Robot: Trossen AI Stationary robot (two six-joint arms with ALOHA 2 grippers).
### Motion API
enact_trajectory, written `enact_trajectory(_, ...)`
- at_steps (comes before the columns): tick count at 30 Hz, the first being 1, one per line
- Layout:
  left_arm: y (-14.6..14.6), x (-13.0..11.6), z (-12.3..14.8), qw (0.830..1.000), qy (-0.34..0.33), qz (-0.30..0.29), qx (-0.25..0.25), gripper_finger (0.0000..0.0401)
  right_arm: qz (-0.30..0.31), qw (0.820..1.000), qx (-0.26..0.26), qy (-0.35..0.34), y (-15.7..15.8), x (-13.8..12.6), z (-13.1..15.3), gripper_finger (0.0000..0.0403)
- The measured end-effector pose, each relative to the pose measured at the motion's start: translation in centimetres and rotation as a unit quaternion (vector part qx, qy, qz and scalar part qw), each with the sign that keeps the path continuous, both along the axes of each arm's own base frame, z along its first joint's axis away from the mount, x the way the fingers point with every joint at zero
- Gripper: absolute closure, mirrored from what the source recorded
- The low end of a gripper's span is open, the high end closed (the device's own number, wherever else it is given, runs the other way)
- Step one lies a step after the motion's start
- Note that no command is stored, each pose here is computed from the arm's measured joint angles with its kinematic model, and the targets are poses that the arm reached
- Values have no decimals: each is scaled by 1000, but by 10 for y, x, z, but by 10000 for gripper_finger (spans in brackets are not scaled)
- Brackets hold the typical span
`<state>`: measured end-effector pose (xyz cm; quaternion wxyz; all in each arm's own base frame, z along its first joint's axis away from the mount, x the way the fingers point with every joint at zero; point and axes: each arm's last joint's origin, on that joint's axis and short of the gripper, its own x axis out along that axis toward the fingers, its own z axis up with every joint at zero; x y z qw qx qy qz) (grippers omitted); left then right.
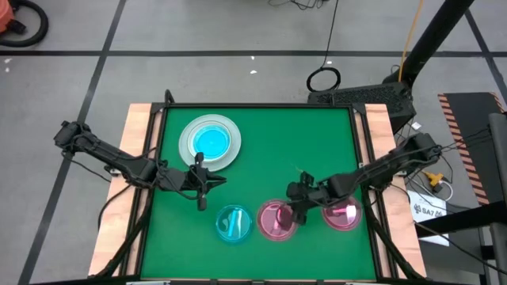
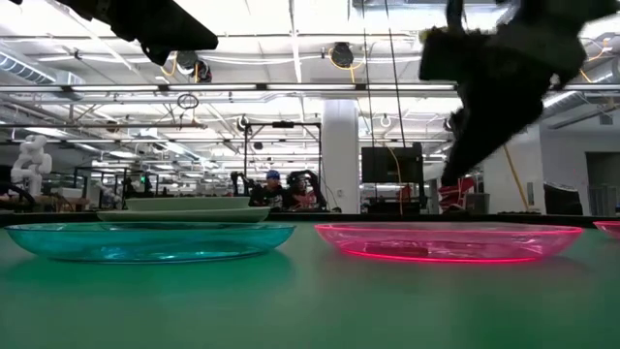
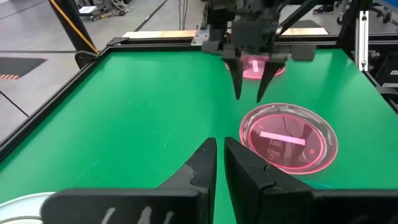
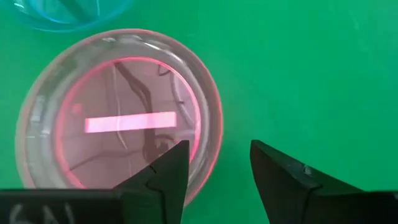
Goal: Stack plastic plates
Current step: Stack the left pink plate on top of the blue plate
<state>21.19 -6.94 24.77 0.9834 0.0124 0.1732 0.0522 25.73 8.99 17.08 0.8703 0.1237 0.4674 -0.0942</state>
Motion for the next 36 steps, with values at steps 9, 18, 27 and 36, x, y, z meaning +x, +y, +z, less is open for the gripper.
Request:
enact_trajectory(9,0,0,0,1000,0,-1,3,364,-33,993,51,-102,-1,-28,-48,236)
enact_trajectory(18,4,1,1,1000,-2,5,10,364,-42,988,72,-130,-3,-32,-60,236)
enact_trajectory(27,7,2,1,1000,-1,12,11,364,-42,986,76,-139,0,-26,-71,236)
enact_trajectory(36,7,2,1,1000,-1,12,12,364,-41,984,80,-154,1,-21,-76,278)
